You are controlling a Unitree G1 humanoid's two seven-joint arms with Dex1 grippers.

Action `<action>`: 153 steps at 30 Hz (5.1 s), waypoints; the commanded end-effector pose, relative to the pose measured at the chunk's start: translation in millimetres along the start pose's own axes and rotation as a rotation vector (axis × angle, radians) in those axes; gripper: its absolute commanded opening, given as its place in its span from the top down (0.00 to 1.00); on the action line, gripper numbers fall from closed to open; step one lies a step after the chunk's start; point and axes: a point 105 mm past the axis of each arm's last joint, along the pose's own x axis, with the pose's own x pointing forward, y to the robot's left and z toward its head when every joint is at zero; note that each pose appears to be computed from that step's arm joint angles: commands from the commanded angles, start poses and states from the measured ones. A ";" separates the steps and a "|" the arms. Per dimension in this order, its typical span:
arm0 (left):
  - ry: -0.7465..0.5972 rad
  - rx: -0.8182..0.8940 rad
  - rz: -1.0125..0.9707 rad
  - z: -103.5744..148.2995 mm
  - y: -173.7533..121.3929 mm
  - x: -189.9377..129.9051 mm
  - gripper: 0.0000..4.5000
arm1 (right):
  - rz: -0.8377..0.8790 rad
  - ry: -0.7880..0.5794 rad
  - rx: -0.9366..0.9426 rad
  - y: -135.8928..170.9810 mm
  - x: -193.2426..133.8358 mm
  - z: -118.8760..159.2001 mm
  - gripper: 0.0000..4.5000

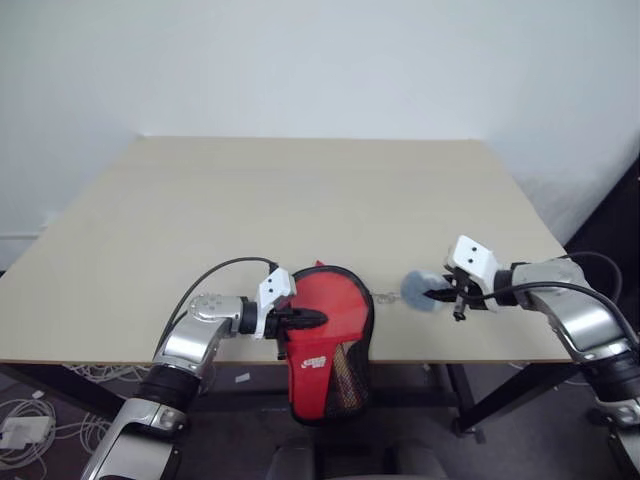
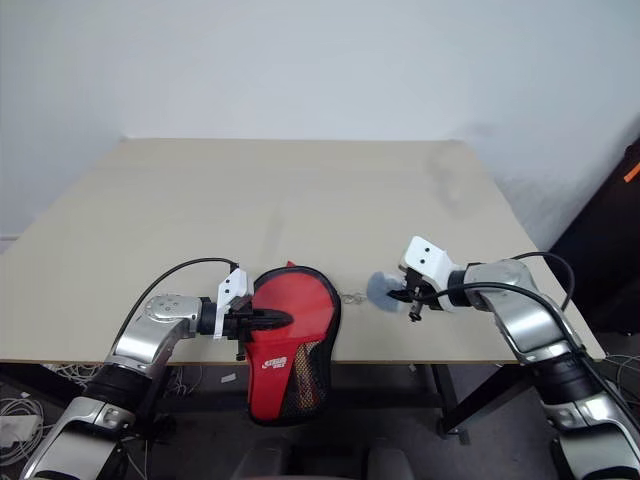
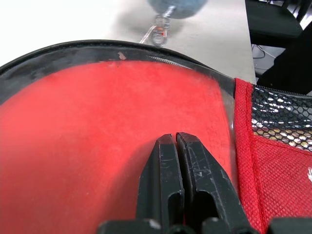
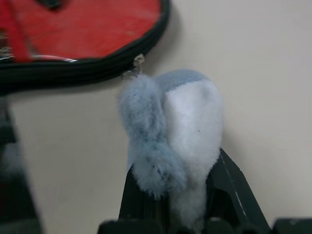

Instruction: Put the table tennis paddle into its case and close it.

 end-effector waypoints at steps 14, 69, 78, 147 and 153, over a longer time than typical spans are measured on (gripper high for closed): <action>0.086 -0.036 -0.018 -16.1 6.7 4.3 1.00 | 0.086 -0.003 -0.101 27.3 -28.4 7.8 0.92; 0.083 0.048 -0.077 -36.7 3.4 27.8 1.00 | 0.206 -0.018 -0.080 70.0 -25.4 7.5 0.92; 0.088 0.049 -0.089 -35.9 2.8 27.8 1.00 | 0.363 -0.020 -0.087 112.7 -29.7 7.6 0.92; 0.057 0.087 -0.091 -14.6 15.1 55.5 1.00 | 0.177 -0.159 0.043 67.6 -19.2 41.5 0.00; 0.051 0.085 -0.077 -15.5 16.3 52.9 1.00 | -0.109 -0.147 0.249 12.2 19.0 31.8 0.00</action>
